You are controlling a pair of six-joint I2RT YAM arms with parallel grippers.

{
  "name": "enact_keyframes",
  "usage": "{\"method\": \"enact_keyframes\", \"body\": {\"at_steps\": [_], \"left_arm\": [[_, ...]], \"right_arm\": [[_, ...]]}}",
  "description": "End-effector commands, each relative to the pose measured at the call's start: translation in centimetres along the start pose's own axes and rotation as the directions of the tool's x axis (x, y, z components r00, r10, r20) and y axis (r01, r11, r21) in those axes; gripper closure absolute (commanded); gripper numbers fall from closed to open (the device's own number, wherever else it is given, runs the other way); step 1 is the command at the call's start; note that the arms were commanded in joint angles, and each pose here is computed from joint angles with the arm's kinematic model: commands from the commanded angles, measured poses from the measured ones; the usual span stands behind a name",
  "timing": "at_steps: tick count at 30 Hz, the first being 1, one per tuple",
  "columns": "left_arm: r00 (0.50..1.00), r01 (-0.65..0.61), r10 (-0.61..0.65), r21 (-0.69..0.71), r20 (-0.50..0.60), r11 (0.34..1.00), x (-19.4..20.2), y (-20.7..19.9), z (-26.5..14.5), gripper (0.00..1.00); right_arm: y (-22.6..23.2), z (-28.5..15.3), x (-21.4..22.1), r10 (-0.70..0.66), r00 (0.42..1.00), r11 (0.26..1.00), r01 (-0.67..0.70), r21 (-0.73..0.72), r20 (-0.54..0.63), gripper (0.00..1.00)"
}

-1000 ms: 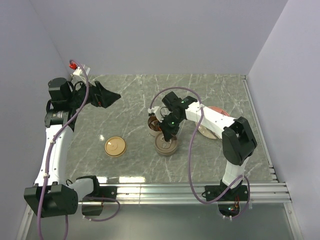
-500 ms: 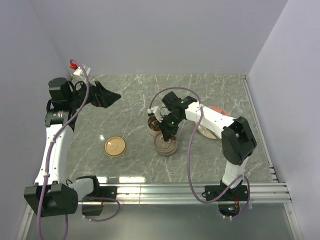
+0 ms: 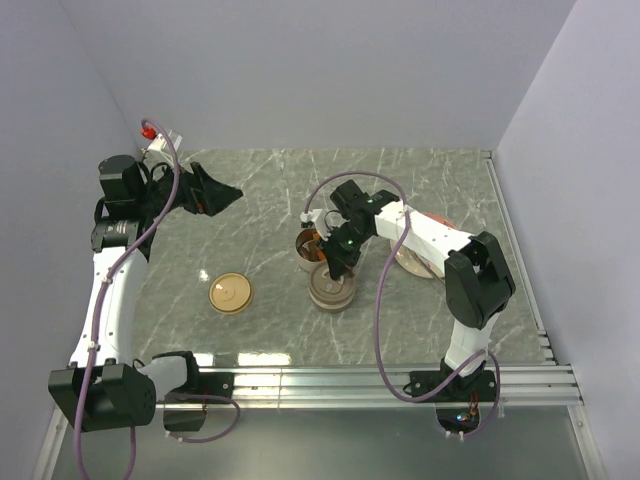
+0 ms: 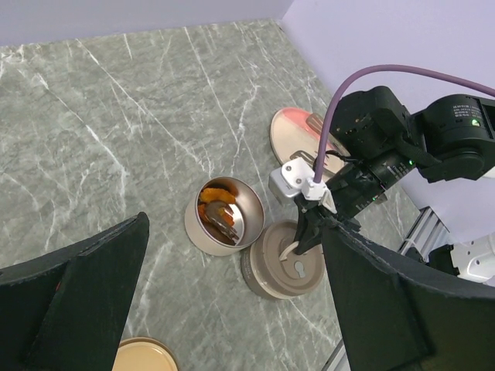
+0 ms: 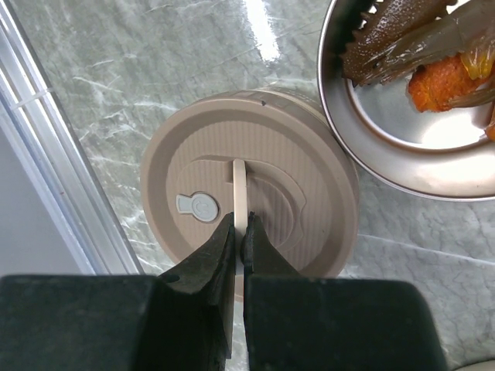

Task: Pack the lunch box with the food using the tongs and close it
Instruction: Put the lid back on the lunch box

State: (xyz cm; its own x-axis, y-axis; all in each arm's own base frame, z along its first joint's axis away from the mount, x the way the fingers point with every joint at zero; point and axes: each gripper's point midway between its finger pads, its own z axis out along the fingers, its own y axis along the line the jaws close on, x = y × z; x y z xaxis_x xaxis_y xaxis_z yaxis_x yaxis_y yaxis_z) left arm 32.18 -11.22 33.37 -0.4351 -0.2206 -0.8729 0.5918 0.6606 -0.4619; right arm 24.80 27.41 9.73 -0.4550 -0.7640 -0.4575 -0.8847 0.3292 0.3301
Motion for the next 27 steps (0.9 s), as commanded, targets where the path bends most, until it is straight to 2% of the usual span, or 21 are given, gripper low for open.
{"method": "enact_keyframes", "body": {"at_steps": [1, 27], "left_arm": [[0.999, -0.032, 0.031, 0.03, 0.016, 0.999, -0.7, -0.5, 0.0, 0.01], [1.0, -0.024, 0.023, 0.044, 0.017, 0.999, -0.6, -0.4, 0.3, 0.01]], "right_arm": [[-0.3, -0.5, -0.6, -0.027, 0.999, 1.0, 0.027, 0.005, 0.033, 1.0], [0.3, 0.9, 0.1, 0.003, 1.0, 0.998, -0.002, -0.056, 0.027, 1.0]]}}
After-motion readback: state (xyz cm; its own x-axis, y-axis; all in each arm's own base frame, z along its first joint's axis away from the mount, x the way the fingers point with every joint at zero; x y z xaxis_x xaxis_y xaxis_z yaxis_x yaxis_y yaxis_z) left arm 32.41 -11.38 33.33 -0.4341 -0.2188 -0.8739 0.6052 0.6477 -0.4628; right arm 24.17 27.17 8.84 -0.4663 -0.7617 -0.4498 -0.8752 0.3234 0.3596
